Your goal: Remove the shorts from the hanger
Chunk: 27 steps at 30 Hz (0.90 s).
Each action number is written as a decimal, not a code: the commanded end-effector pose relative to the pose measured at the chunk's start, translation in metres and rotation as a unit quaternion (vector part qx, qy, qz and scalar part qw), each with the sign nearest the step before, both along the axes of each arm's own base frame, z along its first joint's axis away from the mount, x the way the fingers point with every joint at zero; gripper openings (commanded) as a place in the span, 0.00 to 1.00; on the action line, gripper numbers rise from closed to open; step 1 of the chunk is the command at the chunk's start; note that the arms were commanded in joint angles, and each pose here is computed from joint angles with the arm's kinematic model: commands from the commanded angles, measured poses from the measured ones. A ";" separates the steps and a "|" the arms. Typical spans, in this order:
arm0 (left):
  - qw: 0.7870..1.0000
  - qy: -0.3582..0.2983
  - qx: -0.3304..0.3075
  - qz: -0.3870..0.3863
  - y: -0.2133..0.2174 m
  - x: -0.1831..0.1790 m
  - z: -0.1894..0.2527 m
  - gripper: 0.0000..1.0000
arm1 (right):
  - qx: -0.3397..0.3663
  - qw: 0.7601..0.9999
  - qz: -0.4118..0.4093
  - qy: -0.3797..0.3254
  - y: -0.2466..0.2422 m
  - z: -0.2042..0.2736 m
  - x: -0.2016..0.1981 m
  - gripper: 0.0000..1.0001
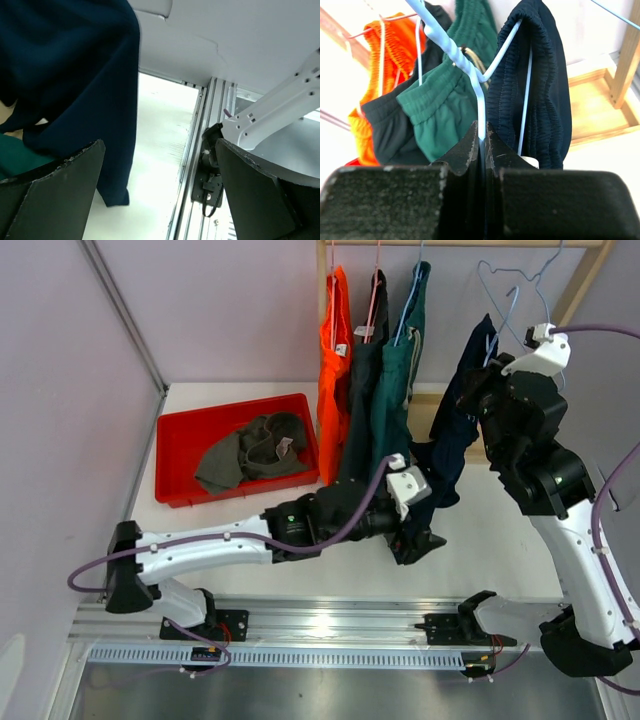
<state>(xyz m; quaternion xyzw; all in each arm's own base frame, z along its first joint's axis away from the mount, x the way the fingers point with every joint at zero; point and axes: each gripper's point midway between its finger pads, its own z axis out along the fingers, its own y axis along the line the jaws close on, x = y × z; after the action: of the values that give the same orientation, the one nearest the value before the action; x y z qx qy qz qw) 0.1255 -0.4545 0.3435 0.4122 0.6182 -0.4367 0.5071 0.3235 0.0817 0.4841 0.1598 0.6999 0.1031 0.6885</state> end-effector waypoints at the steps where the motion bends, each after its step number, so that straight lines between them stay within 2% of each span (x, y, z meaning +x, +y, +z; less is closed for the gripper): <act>1: 0.997 -0.037 -0.056 0.037 -0.014 0.011 0.043 1.00 | 0.053 0.997 -0.009 -0.049 -0.005 0.030 -0.018 0.00; 6: 0.996 -0.038 -0.058 0.048 -0.032 0.017 0.037 0.99 | 0.062 0.997 0.004 -0.047 -0.003 0.031 -0.031 0.00; 9: 0.994 -0.049 -0.060 0.083 -0.037 0.030 0.041 0.99 | 0.071 0.996 0.013 -0.048 -0.003 0.031 -0.040 0.00; 11: 0.990 -0.052 -0.054 0.116 -0.036 0.042 0.040 0.94 | 0.074 0.996 0.020 -0.045 -0.002 0.030 -0.044 0.00; 12: 0.990 -0.053 -0.051 0.124 -0.038 0.046 0.038 0.88 | 0.077 0.996 0.021 -0.048 -0.004 0.031 -0.049 0.00; 13: 0.989 -0.056 -0.051 0.128 -0.039 0.047 0.041 0.60 | 0.078 0.996 0.022 -0.048 -0.004 0.032 -0.050 0.00; 15: 0.988 -0.054 -0.043 0.140 -0.040 0.052 0.040 0.17 | 0.079 0.996 0.021 -0.048 -0.006 0.031 -0.053 0.00; 16: 0.988 -0.045 -0.040 0.142 -0.044 0.052 0.038 0.00 | 0.077 0.996 0.019 -0.050 -0.007 0.031 -0.053 0.00; 19: 0.990 -0.042 -0.027 0.136 -0.038 0.038 0.031 0.00 | 0.062 0.997 0.010 -0.053 -0.009 0.038 -0.049 0.00; 22: 0.991 -0.037 -0.012 0.129 -0.026 0.006 0.011 0.00 | 0.046 0.997 0.005 -0.066 -0.012 0.056 -0.045 0.00; 25: 0.994 -0.014 0.000 0.104 -0.003 -0.045 -0.018 0.00 | 0.030 0.997 -0.004 -0.072 -0.014 0.072 -0.036 0.00; 26: 0.995 -0.008 -0.020 0.102 0.010 -0.055 -0.005 0.00 | 0.025 0.997 -0.004 -0.071 -0.011 0.073 -0.029 0.00; 27: 0.995 0.003 -0.002 0.104 0.019 -0.064 -0.030 0.00 | 0.021 0.997 -0.007 -0.073 -0.013 0.077 -0.027 0.00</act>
<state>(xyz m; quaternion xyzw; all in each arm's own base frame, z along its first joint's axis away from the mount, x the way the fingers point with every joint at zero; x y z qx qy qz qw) 0.0958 -0.4662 0.3218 0.3606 0.6456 -0.3642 0.5662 0.2992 0.0838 0.4994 0.1476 0.7124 0.1052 0.6780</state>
